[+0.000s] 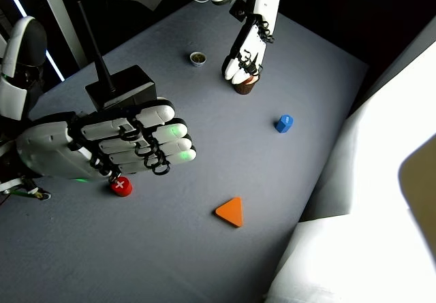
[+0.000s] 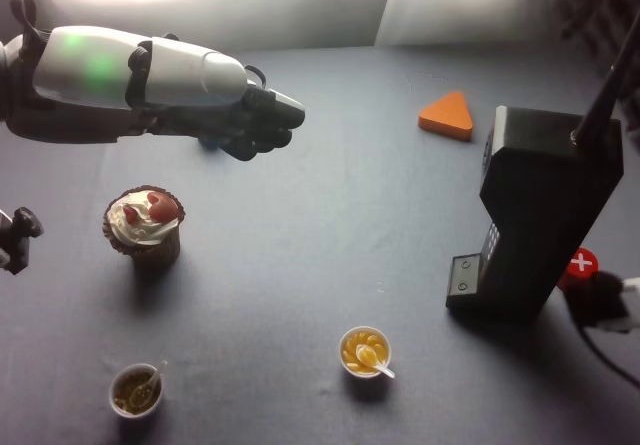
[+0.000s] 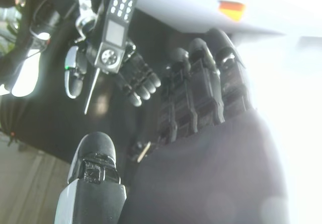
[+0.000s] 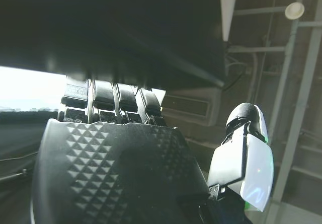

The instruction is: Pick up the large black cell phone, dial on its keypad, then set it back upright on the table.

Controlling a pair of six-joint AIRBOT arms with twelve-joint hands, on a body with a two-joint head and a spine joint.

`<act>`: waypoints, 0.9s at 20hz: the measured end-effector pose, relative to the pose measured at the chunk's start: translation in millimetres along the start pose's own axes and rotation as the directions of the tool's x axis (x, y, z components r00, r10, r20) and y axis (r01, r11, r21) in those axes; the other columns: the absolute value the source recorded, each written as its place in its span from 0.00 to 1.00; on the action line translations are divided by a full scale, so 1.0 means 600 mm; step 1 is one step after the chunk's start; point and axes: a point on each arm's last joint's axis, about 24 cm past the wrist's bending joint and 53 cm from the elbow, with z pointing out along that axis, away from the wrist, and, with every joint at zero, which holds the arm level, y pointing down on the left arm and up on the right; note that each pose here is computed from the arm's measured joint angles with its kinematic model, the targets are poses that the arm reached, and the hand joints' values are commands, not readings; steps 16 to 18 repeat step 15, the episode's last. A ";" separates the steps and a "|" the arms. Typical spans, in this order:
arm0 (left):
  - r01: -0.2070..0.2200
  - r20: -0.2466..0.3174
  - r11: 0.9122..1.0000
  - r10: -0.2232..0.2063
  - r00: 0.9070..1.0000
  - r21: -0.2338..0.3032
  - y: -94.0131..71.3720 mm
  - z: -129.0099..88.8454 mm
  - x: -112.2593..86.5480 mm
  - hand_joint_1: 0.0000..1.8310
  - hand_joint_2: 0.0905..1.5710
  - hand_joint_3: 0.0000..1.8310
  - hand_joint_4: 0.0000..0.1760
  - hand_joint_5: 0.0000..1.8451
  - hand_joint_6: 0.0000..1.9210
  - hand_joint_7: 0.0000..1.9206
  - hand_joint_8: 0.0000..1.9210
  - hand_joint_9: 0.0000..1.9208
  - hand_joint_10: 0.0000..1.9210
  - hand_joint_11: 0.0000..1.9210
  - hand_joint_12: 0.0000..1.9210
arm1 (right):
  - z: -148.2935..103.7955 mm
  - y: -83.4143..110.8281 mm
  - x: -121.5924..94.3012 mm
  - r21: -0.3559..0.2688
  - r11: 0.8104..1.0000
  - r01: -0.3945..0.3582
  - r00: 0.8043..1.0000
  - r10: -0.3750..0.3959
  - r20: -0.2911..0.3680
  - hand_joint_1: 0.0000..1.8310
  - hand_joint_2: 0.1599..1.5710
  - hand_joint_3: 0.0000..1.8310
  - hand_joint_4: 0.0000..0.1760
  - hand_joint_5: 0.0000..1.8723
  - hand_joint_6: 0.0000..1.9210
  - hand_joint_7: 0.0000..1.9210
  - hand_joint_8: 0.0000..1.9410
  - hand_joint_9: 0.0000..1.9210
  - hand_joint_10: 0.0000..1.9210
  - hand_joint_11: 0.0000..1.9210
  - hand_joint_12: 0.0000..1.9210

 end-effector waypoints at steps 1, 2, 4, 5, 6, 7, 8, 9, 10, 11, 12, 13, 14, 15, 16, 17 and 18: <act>-0.001 0.000 1.000 0.001 1.000 0.000 0.000 0.000 0.000 0.00 0.74 0.00 0.00 0.13 0.00 0.15 0.00 0.11 0.00 0.00 0.33 | 0.002 0.010 -0.003 -0.002 1.000 0.014 1.000 -0.014 -0.009 0.02 0.51 0.00 0.27 0.00 0.00 0.00 0.00 0.00 0.00 0.00 0.00; 0.000 0.000 1.000 0.000 1.000 0.000 0.000 0.000 0.000 0.00 0.74 0.00 0.00 0.13 0.00 0.15 0.00 0.11 0.00 0.00 0.33 | 0.004 0.017 -0.002 -0.001 1.000 0.018 1.000 -0.018 -0.018 0.02 0.51 0.00 0.27 0.00 0.00 0.00 0.00 0.00 0.00 0.00 0.00; 0.000 0.001 1.000 0.000 1.000 0.001 -0.001 0.000 0.000 0.00 0.74 0.00 0.00 0.14 0.00 0.15 0.00 0.13 0.00 0.00 0.34 | 0.008 0.034 0.006 0.003 1.000 0.031 0.998 -0.030 -0.056 0.01 0.52 0.00 0.28 0.00 0.00 0.00 0.00 0.00 0.00 0.00 0.00; 0.000 0.002 1.000 0.000 1.000 0.001 -0.001 -0.002 -0.001 0.00 0.74 0.00 0.00 0.14 0.00 0.15 0.00 0.13 0.00 0.00 0.34 | 0.011 0.039 0.011 0.004 0.999 0.033 0.997 -0.033 -0.070 0.01 0.52 0.00 0.28 0.00 0.00 0.00 0.00 0.00 0.00 0.00 0.00; -0.001 0.006 1.000 0.001 1.000 0.001 -0.001 -0.004 -0.003 0.00 0.74 0.00 0.00 0.15 0.00 0.18 0.01 0.14 0.01 0.00 0.36 | 0.013 0.050 0.019 0.006 0.999 0.041 0.994 -0.040 -0.100 0.02 0.52 0.01 0.28 0.00 0.00 0.00 0.00 0.00 0.00 0.00 0.00; -0.002 0.012 1.000 0.002 1.000 0.001 -0.001 -0.009 -0.006 0.00 0.74 0.00 0.00 0.15 0.00 0.18 0.01 0.14 0.01 0.00 0.37 | 0.018 0.064 0.028 0.006 0.999 0.047 0.990 -0.046 -0.130 0.02 0.53 0.01 0.28 0.00 0.00 0.00 0.00 0.00 0.00 0.00 0.00; -0.002 0.016 1.000 0.002 1.000 0.000 -0.001 -0.010 -0.007 0.00 0.74 0.00 0.00 0.14 0.00 0.16 0.00 0.13 0.00 0.00 0.34 | 0.023 0.075 0.030 -0.002 0.999 0.053 0.988 -0.053 -0.142 0.01 0.53 0.01 0.27 0.00 0.00 0.00 0.00 0.00 0.00 0.00 0.00; -0.002 0.015 1.000 0.002 1.000 0.001 -0.002 -0.010 -0.007 0.00 0.74 0.00 0.00 0.14 0.00 0.16 0.00 0.13 0.00 0.00 0.36 | 0.028 0.092 0.031 -0.011 0.998 0.067 0.985 -0.068 -0.156 0.01 0.53 0.01 0.31 0.00 0.00 0.00 0.00 0.00 0.00 0.00 0.00; -0.001 0.011 1.000 0.001 1.000 0.001 -0.002 -0.009 -0.005 0.00 0.74 0.00 0.00 0.14 0.00 0.16 0.00 0.13 0.00 0.00 0.38 | 0.030 0.108 0.030 -0.017 0.996 0.083 0.983 -0.084 -0.164 0.01 0.53 0.01 0.32 0.00 0.00 0.00 0.00 0.00 0.00 0.00 0.00; -0.001 0.010 1.000 0.001 1.000 0.001 -0.002 -0.008 -0.004 0.00 0.74 0.00 0.00 0.15 0.00 0.17 0.00 0.14 0.00 0.00 0.41 | 0.031 0.119 0.029 -0.019 0.995 0.098 0.980 -0.100 -0.173 0.01 0.53 0.00 0.34 0.00 0.00 0.00 0.00 0.00 0.00 0.00 0.00; -0.002 0.011 1.000 0.002 1.000 0.001 -0.002 -0.008 -0.005 0.00 0.74 0.00 0.00 0.15 0.00 0.17 0.00 0.13 0.00 0.00 0.39 | 0.033 0.136 0.024 -0.023 0.992 0.126 0.976 -0.128 -0.178 0.01 0.53 0.00 0.34 0.00 0.00 0.00 0.00 0.00 0.00 0.00 0.00; -0.001 0.010 1.000 0.001 1.000 0.002 -0.002 -0.008 -0.004 0.00 0.73 0.00 0.00 0.14 0.00 0.16 0.00 0.12 0.00 0.00 0.38 | 0.033 0.143 0.022 -0.022 0.991 0.135 0.974 -0.137 -0.180 0.01 0.53 0.01 0.31 0.00 0.00 0.00 0.00 0.00 0.00 0.00 0.00; -0.001 0.009 1.000 0.001 1.000 0.002 -0.002 -0.008 -0.004 0.00 0.73 0.00 0.00 0.15 0.00 0.16 0.00 0.13 0.00 0.00 0.38 | 0.034 0.152 0.024 -0.021 0.988 0.151 0.969 -0.152 -0.192 0.02 0.54 0.00 0.29 0.00 0.00 0.00 0.00 0.00 0.00 0.00 0.00; -0.002 0.011 1.000 0.002 1.000 0.001 -0.002 -0.008 -0.004 0.00 0.74 0.00 0.00 0.15 0.00 0.17 0.00 0.13 0.00 0.00 0.41 | 0.032 0.159 0.030 -0.011 0.985 0.170 0.961 -0.168 -0.219 0.02 0.54 0.01 0.28 0.00 0.00 0.00 0.00 0.00 0.00 0.00 0.00; -0.002 0.011 1.000 0.002 1.000 0.001 -0.002 -0.008 -0.004 0.00 0.74 0.00 0.00 0.15 0.00 0.17 0.00 0.13 0.00 0.00 0.41 | 0.032 0.159 0.030 -0.011 0.985 0.170 0.961 -0.168 -0.219 0.02 0.54 0.01 0.28 0.00 0.00 0.00 0.00 0.00 0.00 0.00 0.00; -0.002 0.011 1.000 0.002 1.000 0.001 -0.002 -0.008 -0.004 0.00 0.74 0.00 0.00 0.15 0.00 0.17 0.00 0.13 0.00 0.00 0.41 | 0.032 0.159 0.030 -0.011 0.985 0.170 0.961 -0.168 -0.219 0.02 0.54 0.01 0.28 0.00 0.00 0.00 0.00 0.00 0.00 0.00 0.00; -0.002 0.011 1.000 0.002 1.000 0.001 -0.002 -0.008 -0.004 0.00 0.74 0.00 0.00 0.15 0.00 0.17 0.00 0.13 0.00 0.00 0.41 | 0.032 0.159 0.030 -0.011 0.985 0.170 0.961 -0.168 -0.219 0.02 0.54 0.01 0.28 0.00 0.00 0.00 0.00 0.00 0.00 0.00 0.00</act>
